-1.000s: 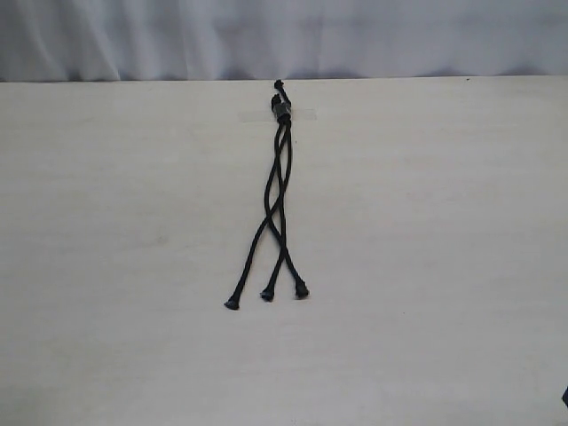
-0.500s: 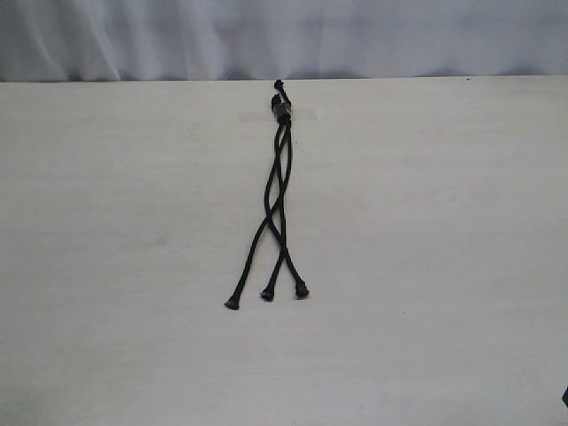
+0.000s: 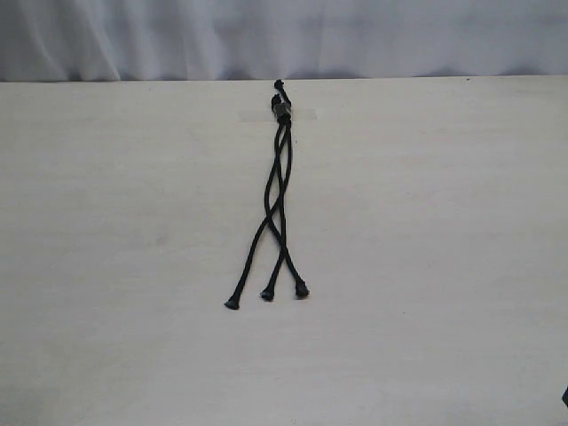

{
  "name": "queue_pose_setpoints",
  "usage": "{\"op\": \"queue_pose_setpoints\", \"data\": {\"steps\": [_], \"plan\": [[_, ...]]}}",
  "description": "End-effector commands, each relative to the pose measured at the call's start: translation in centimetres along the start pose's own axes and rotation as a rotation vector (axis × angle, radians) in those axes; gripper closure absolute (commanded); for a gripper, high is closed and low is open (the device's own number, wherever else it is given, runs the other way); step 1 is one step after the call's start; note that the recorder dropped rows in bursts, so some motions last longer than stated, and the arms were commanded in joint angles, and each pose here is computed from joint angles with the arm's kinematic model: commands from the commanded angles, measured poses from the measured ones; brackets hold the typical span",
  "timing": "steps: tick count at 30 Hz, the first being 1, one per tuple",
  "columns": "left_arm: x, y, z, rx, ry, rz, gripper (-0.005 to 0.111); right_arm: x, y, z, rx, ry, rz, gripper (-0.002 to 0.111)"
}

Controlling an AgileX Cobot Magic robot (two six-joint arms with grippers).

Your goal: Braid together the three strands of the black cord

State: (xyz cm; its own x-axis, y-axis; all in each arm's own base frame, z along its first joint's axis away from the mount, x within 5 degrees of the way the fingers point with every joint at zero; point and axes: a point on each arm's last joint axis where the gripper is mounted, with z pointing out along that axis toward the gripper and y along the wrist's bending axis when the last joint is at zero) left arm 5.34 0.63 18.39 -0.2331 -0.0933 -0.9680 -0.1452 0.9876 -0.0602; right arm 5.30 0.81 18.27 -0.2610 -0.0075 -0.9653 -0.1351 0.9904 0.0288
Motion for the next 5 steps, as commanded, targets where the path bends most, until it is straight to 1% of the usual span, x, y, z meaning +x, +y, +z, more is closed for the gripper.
{"op": "queue_pose_setpoints", "data": {"steps": [1, 5], "plan": [[-0.04, 0.00, 0.01, 0.001, -0.013, -0.002, 0.107, 0.07, -0.03, 0.00, 0.005, -0.004, -0.002, 0.104], [-0.04, 0.00, 0.01, 0.001, -0.013, -0.002, 0.107, 0.07, -0.03, 0.00, 0.005, -0.004, -0.002, 0.104]]}}
